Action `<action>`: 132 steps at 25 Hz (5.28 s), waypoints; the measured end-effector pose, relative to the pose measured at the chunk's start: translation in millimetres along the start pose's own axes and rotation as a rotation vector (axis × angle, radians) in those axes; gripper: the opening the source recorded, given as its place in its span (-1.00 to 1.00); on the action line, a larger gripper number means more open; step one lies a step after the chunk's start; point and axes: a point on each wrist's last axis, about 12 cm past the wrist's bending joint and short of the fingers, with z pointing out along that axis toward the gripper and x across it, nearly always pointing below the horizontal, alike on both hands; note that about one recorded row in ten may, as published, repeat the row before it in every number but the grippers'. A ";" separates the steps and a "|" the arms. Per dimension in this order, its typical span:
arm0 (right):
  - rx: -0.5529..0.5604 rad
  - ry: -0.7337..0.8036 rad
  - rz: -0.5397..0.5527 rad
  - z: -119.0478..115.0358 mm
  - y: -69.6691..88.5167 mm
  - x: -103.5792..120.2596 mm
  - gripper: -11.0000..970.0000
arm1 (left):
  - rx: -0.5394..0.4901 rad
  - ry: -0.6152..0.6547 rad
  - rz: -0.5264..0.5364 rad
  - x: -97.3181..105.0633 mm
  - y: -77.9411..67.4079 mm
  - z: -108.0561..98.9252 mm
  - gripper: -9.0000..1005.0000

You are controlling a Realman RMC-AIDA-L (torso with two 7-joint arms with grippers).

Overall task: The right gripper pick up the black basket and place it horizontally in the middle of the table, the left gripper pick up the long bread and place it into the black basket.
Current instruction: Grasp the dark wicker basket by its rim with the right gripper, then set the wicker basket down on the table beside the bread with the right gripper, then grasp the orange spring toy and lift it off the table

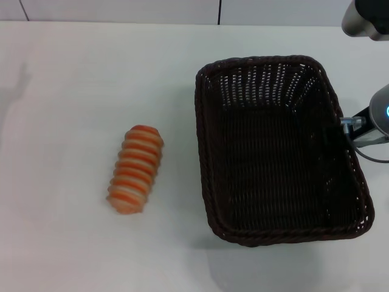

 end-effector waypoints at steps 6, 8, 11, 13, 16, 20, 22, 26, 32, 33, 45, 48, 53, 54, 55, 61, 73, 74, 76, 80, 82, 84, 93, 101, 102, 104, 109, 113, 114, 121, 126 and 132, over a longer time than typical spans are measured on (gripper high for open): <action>-0.018 -0.042 -0.010 2.2 -2.2 3.7 -0.59 | -0.002 0.000 0.000 -0.1 0.7 -0.9 0.72; -0.034 -0.082 -0.014 -0.8 -3.2 4.5 -0.59 | -0.005 -0.003 0.001 -0.9 1.8 -0.8 0.72; -0.059 -0.155 -0.029 -8.2 -5.1 5.4 -0.59 | -0.007 -0.003 0.005 -2.0 3.6 -0.3 0.72; -0.075 -0.215 -0.050 -14.5 -6.2 5.5 -0.60 | -0.010 -0.004 0.015 -5.2 8.2 1.6 0.72; -0.093 -0.321 -0.099 -26.2 -8.6 4.8 -0.63 | -0.020 -0.009 0.019 -7.2 11.6 1.7 0.72; -0.105 -0.463 -0.208 -41.6 -7.8 1.7 -0.67 | -0.050 -0.009 0.032 -11.0 22.9 -5.4 0.72; -0.127 -0.508 -0.275 -46.3 -5.4 -0.2 -0.67 | -0.054 -0.007 0.034 -11.4 24.3 -6.5 0.72; -0.204 -0.572 -0.434 -56.9 3.0 -6.8 -0.67 | -0.087 0.014 0.040 -11.4 32.9 -14.8 0.72; -0.293 -0.667 -0.750 -80.0 27.4 -18.8 -0.67 | -0.130 0.015 0.015 -12.4 41.7 -28.7 0.72; -0.293 -0.667 -0.750 -80.0 27.4 -18.8 -0.67 | -0.134 0.015 0.001 -12.8 42.8 -30.9 0.72; -0.457 -0.507 -1.086 -86.8 44.1 -56.4 -0.67 | -0.160 0.003 -0.094 -4.2 32.5 -36.6 0.72; -0.481 -0.449 -1.131 -87.8 41.3 -63.7 -0.67 | -0.166 -0.005 -0.110 -1.4 27.0 -36.7 0.72; -0.499 -0.384 -1.198 -90.3 41.6 -68.0 -0.67 | -0.175 -0.012 -0.083 5.9 13.4 -33.4 0.72; -0.499 -0.374 -1.205 -90.5 41.9 -68.7 -0.67 | -0.173 -0.011 -0.077 6.8 12.1 -32.5 0.72; -0.500 -0.362 -1.211 -90.6 41.9 -69.4 -0.67 | -0.173 -0.011 -0.077 6.8 12.1 -32.5 0.72; -0.509 -0.304 -1.214 -90.4 41.2 -70.3 -0.67 | -0.165 -0.006 -0.079 9.2 7.9 -26.8 0.72; -0.480 -0.132 -1.225 -77.5 43.8 -60.0 -0.67 | -0.158 -0.008 -0.080 9.4 6.1 -22.5 0.72; -0.480 -0.119 -1.228 -75.1 44.5 -59.0 -0.67 | -0.158 -0.007 -0.081 9.8 5.6 -22.0 0.72; -0.478 -0.096 -1.230 -70.6 45.2 -57.8 -0.67 | -0.157 -0.008 -0.082 9.9 5.2 -21.8 0.72; -0.462 -0.061 -1.227 -62.3 44.9 -59.1 -0.67 | -0.155 -0.009 -0.083 10.1 4.4 -21.5 0.72; -0.461 -0.051 -1.227 -58.2 44.7 -59.3 -0.67 | -0.155 -0.009 -0.084 10.3 4.1 -21.6 0.72; -0.468 -0.048 -1.230 -56.0 45.9 -59.1 -0.67 | -0.151 -0.007 -0.088 10.9 3.0 -21.6 0.72; -0.405 -0.037 -1.252 -39.2 49.8 -60.0 -0.68 | -0.147 -0.007 -0.094 11.1 2.1 -21.5 0.72; -0.371 -0.042 -1.256 -30.1 51.5 -65.3 -0.68 | -0.140 -0.011 -0.096 10.7 0.4 -19.0 0.72; -0.369 -0.048 -1.257 -30.4 52.3 -66.3 -0.68 | -0.139 -0.011 -0.096 10.7 0.1 -18.5 0.72; -0.365 -0.057 -1.262 -31.7 54.3 -68.3 -0.68 | -0.138 -0.012 -0.097 10.6 -0.2 -18.1 0.72; -0.323 -0.050 -1.278 -31.2 59.8 -73.2 -0.68 | -0.137 -0.012 -0.098 10.8 -0.7 -17.9 0.72; -0.288 -0.022 -1.281 -26.0 63.4 -77.4 -0.67 | -0.136 -0.014 -0.100 10.6 -1.0 -18.0 0.72; -0.276 -0.018 -1.282 -24.9 64.2 -78.5 -0.67 | -0.135 -0.015 -0.101 10.6 -1.2 -18.0 0.72; -0.240 -0.025 -1.294 -23.7 67.1 -81.1 -0.32 | -0.130 -0.020 -0.110 10.0 -2.3 -16.7 0.72; -0.188 -0.089 -1.297 -25.2 69.9 -88.4 -0.27 | -0.127 -0.020 -0.123 10.7 -4.1 -15.4 0.72; -0.098 -0.446 -1.210 -38.2 67.3 -112.8 -0.21 | -0.124 -0.022 -0.152 10.7 -4.3 -15.4 0.72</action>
